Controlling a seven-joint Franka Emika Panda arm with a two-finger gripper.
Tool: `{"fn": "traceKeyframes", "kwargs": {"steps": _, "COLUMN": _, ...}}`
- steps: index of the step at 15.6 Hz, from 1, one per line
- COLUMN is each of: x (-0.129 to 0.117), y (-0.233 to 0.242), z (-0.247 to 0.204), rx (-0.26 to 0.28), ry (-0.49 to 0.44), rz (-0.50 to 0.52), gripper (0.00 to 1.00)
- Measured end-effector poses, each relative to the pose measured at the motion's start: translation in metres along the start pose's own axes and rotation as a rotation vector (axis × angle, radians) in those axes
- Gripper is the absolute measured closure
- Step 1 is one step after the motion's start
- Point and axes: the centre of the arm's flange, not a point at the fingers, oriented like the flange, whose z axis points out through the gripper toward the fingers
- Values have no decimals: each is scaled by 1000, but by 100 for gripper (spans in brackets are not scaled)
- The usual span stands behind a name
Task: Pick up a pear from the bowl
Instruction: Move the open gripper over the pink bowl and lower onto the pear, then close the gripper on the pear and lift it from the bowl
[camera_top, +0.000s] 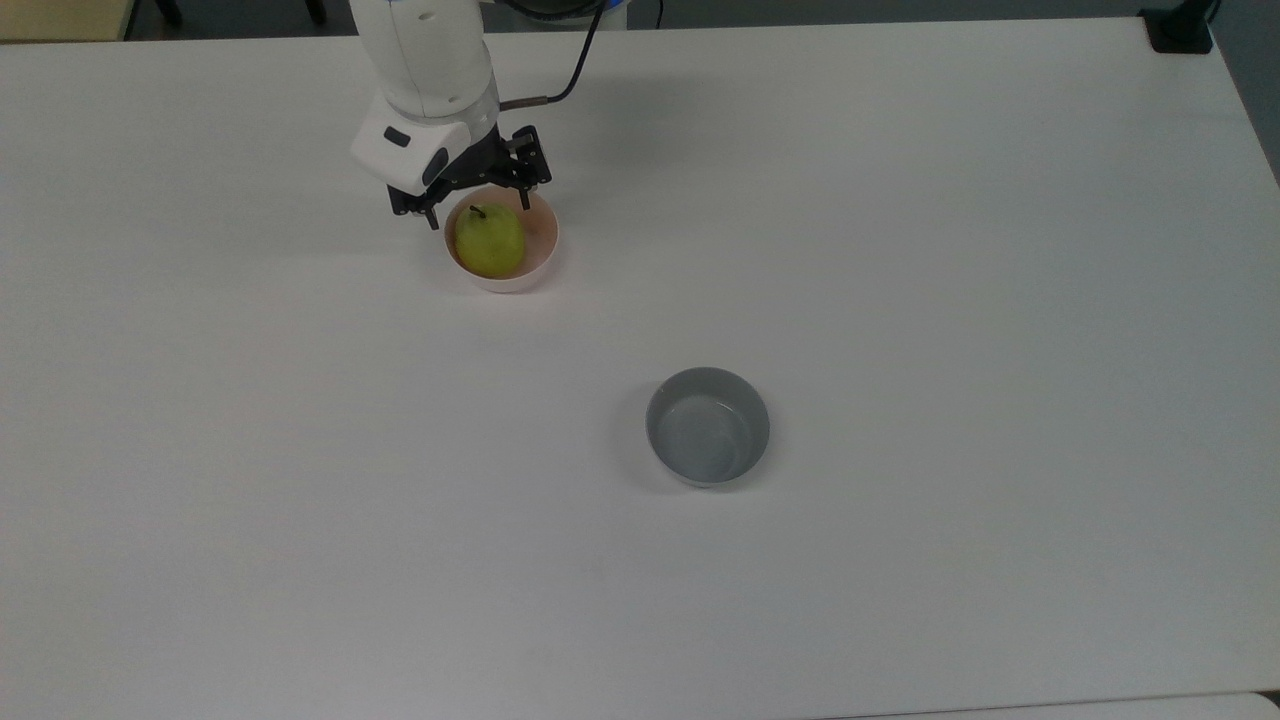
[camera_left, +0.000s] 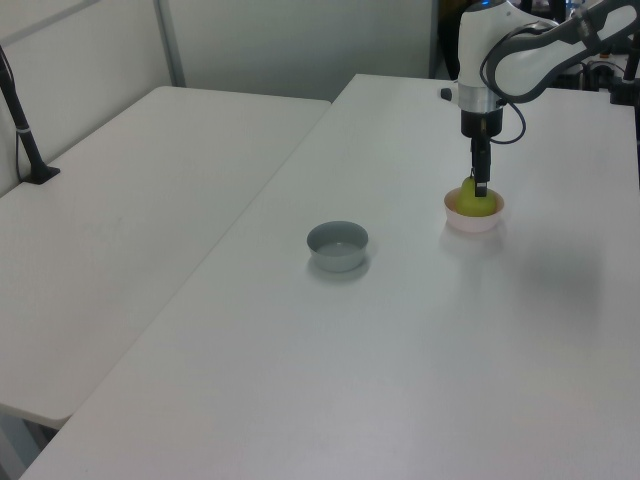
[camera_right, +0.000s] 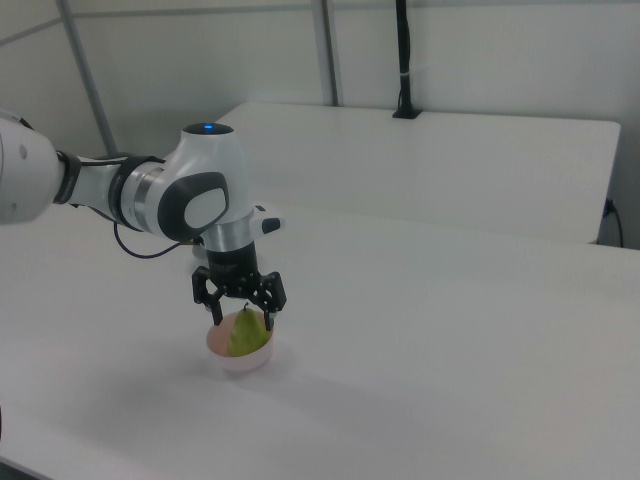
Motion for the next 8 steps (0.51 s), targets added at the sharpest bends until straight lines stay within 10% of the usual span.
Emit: {"fn": "traceKeyframes", "kwargs": {"steps": 8, "x": 5, "y": -1, "z": 12, "rx": 2, "ry": -8, "rz": -4, "gripper": 42}}
